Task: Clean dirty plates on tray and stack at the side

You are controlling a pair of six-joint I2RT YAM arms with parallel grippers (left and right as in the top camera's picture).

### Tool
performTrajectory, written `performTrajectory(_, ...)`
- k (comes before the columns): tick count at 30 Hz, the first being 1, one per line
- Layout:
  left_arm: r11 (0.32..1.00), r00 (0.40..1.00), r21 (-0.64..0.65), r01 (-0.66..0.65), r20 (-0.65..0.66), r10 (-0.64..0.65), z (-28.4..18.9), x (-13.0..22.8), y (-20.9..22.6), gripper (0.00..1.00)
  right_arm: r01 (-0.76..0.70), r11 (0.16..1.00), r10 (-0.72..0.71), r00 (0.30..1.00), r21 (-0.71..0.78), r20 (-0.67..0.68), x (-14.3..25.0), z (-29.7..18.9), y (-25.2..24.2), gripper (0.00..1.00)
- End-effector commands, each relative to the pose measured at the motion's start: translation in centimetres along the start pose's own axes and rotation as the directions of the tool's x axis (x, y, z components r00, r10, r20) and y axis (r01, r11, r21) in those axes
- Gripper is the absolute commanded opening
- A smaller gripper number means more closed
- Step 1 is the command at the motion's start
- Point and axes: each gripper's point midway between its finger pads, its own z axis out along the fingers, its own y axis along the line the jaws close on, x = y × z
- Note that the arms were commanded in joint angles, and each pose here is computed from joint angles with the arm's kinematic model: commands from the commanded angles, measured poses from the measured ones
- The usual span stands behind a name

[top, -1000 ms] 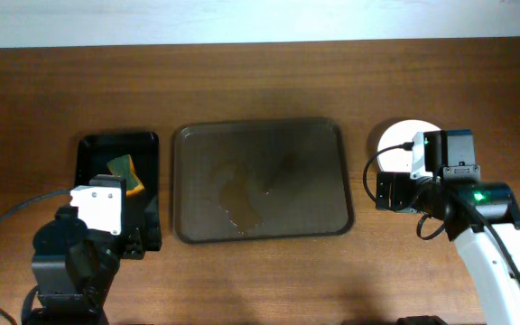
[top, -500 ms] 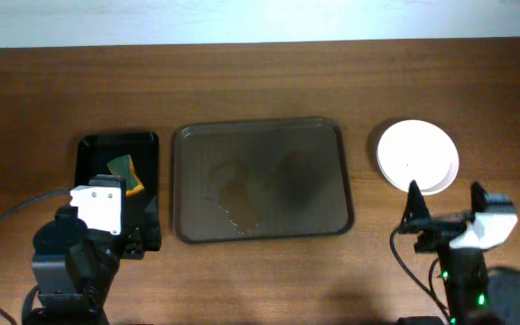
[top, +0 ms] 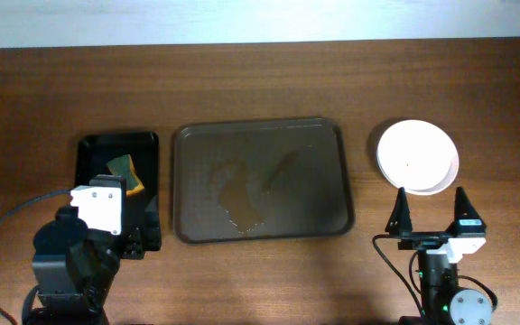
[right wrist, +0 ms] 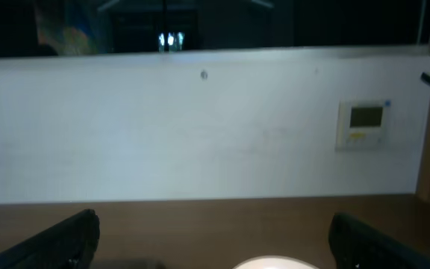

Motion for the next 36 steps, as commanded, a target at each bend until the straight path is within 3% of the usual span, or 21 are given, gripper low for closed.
performTrajectory(1, 1.000, 1.000, -0.009, -0.015, -0.001, 0.015, 0.0, 0.1, 0.2, 1.00, 0.012, 1.000, -0.014, 0.995, -0.028, -0.099, 4.3, -0.1, 0.3, 0.98)
performTrajectory(6, 1.000, 1.000, -0.009, -0.015, -0.001, 0.015, 0.0, 0.1, 0.2, 1.00, -0.014, 0.999, 0.004, 0.961, -0.033, -0.276, 8.7, -0.9, 0.4, 0.98)
performTrajectory(36, 1.000, 1.000, -0.009, -0.015, -0.003, 0.015, 0.0, 0.2, 0.2, 1.00, -0.015, 0.999, 0.005, 0.960, -0.033, -0.278, 8.7, -0.9, 0.4, 0.98)
